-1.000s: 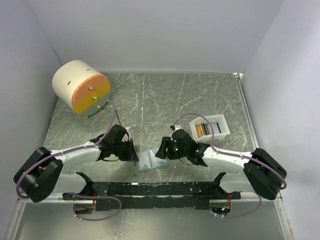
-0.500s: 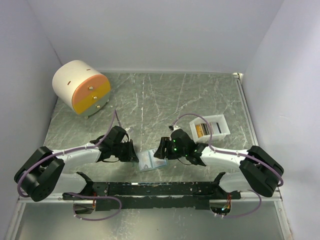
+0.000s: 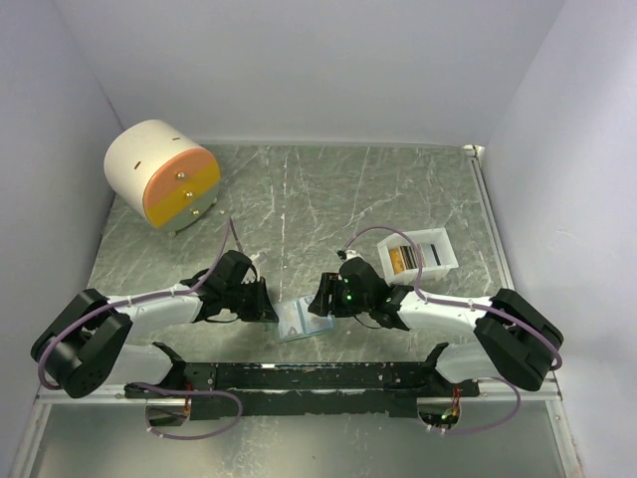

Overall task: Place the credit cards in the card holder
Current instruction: Insert the credit card into the card holder, then turn over the card slot in the card holder.

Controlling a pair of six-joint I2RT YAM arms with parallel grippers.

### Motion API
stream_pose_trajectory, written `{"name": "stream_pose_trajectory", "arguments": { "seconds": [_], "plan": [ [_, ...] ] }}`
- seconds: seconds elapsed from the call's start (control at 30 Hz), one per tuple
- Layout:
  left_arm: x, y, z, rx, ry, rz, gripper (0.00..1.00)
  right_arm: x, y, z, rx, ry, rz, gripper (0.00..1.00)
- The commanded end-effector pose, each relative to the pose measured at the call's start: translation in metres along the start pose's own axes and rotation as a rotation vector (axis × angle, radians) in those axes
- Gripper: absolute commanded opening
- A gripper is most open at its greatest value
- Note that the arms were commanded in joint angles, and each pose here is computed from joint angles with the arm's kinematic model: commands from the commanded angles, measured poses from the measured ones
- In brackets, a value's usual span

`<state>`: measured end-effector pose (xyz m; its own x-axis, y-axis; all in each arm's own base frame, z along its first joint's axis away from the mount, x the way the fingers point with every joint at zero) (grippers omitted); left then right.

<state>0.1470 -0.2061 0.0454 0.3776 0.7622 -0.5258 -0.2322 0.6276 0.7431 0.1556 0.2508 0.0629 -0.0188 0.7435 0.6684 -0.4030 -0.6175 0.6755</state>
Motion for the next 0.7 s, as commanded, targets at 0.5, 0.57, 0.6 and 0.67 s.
{"name": "stream_pose_trajectory", "arguments": {
  "seconds": [0.5,0.57,0.6,0.67],
  "plan": [
    [0.0063,-0.0049,-0.0057,0.007,0.012,0.005,0.18,-0.0046,-0.0008,0.0019,-0.016,0.037,-0.027,0.58],
    [0.0065,-0.005,-0.0059,0.009,0.011,0.007,0.18,-0.0026,0.0005,0.0035,-0.024,0.041,-0.025,0.58],
    [0.0064,-0.0052,-0.0055,0.007,0.012,0.007,0.17,-0.0017,0.0001,0.0026,-0.02,0.043,-0.02,0.58],
    [0.006,-0.0051,-0.0044,0.004,0.012,0.005,0.18,-0.0009,-0.0023,-0.0005,-0.001,0.044,-0.014,0.58]
  ]
}}
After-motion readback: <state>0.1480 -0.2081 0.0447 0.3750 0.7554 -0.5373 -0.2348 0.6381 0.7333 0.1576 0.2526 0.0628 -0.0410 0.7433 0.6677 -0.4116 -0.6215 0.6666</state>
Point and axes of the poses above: each gripper's point midway between its finger pads, its own y axis back along the fingers, its own x axis along the line the jaws close on, z = x × y, the point moved 4 cm from there along y, back along the fingers, and after that the axes turned 14 degrees about -y, right-handed, at the moved point
